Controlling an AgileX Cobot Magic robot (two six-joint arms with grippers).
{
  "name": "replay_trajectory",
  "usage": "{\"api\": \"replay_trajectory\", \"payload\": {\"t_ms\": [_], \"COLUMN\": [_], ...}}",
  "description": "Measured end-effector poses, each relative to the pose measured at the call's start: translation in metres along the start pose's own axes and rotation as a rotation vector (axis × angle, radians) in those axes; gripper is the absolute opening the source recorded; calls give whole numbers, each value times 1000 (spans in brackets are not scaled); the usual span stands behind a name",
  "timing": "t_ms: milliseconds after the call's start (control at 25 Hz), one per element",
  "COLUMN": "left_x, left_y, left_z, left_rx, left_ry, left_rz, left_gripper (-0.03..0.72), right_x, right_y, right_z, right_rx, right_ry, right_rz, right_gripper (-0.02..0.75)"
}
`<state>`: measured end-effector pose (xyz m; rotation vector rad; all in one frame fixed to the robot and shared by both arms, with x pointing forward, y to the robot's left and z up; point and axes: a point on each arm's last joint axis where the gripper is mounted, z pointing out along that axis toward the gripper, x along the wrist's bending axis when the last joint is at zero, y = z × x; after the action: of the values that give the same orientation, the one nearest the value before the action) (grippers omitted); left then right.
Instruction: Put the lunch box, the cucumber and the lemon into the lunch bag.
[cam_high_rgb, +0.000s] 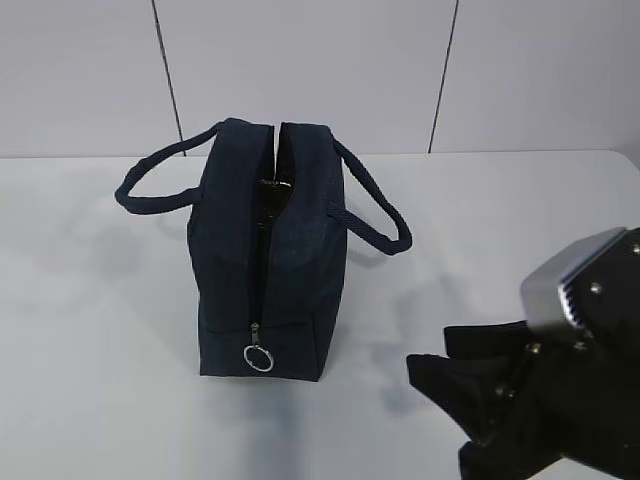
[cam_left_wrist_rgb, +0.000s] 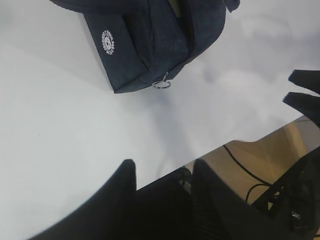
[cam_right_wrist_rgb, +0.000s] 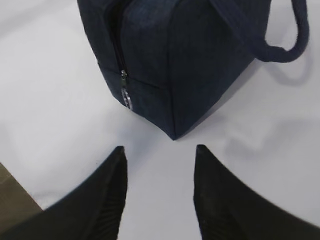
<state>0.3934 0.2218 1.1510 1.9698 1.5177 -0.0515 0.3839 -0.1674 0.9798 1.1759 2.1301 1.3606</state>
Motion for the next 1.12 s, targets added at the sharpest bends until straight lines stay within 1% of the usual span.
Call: {"api": "replay_trajectory", "payload": {"t_ms": [80,200,280,320,520,800,1120], "left_x": [0,-1,-1,-1,-1,0,0], "left_y": [-1,-1,-1,-1,-1,-1,-1], "left_z": [-1,-2,-2,-2,-2,-2,-2], "left_rx": [-3,-4,-4,-4,-4,-2,-2], "left_ry": [-1,-1,-1,-1,-1,2,2], "left_rz": [-7,-24,-24,-31,-35,-34,-34], "left_gripper": [268,266,265,265,265,265,265], "right_x": [5,16,22,22,22,25,24], "right_y": [-2,-4,-10,-15,-33,-25,-18], "right_z": [11,27,38,45,68,95,125], "right_rx": [-18,-86,-97,-88,-40,-49,43], "right_ry": [39,161,225,239,257,263,213], "right_rz": [-23,-107,-123,-111,-62,-38,-45], "right_gripper": [319,319,319,319,319,319,319]}}
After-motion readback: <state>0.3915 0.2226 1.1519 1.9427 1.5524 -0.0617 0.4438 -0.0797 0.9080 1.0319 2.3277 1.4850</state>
